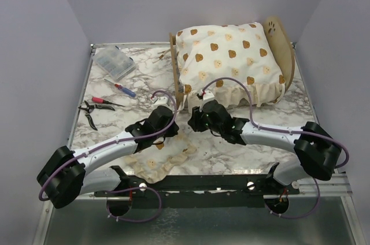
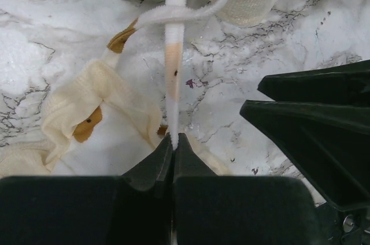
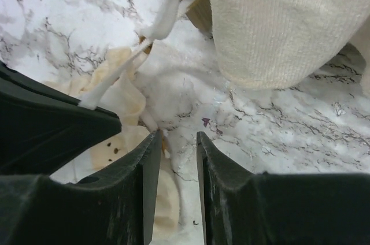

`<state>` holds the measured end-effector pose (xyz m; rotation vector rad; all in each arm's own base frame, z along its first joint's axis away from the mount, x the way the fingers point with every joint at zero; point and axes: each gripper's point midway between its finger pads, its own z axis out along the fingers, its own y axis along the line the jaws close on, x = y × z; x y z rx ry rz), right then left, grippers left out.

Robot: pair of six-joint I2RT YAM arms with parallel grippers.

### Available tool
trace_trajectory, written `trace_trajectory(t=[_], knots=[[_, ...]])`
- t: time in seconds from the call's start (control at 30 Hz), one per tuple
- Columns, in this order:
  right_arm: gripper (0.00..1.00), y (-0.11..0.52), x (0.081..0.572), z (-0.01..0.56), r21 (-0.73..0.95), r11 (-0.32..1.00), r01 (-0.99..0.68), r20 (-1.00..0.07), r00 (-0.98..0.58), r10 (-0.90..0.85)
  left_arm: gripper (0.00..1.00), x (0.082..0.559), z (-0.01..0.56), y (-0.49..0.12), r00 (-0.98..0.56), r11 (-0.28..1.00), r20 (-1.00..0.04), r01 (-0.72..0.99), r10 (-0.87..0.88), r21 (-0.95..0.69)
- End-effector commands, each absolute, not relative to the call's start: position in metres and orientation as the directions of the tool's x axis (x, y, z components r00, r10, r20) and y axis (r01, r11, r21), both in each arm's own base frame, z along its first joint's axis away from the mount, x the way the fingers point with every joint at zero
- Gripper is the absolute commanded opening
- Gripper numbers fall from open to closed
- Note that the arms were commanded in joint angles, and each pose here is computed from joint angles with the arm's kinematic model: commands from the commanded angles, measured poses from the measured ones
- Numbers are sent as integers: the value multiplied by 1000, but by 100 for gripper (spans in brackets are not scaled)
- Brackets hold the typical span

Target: Set up the pet bed

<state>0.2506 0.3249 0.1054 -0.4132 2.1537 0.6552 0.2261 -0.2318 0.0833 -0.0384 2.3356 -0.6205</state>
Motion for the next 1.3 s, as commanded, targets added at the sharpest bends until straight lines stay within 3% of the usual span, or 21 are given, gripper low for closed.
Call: trace_trajectory(t=[0.0,0.37,0.5,0.77,0.97,1.27], knots=[[36,334,261,105,320,790,-523,-841,-540,-16,0,230,103,-232,-731,888,-660,172,-176,-427],[43,364,276,64,334,744,-579,-874,-487,14,0,239,119,-243,-726,882,-666,186,-174,-433],[54,376,274,54,353,707,-612,-876,-481,20,0,243,124,-243,-721,878,-667,180,-188,-443],[64,395,275,43,393,652,-649,-878,-474,58,0,245,119,-243,-737,873,-642,155,-209,-463],[65,413,269,45,445,575,-687,-866,-493,81,0,242,115,-242,-744,866,-628,140,-228,-480],[61,423,289,31,489,627,-607,-836,-531,137,0,240,116,-242,-747,855,-616,128,-251,-503]])
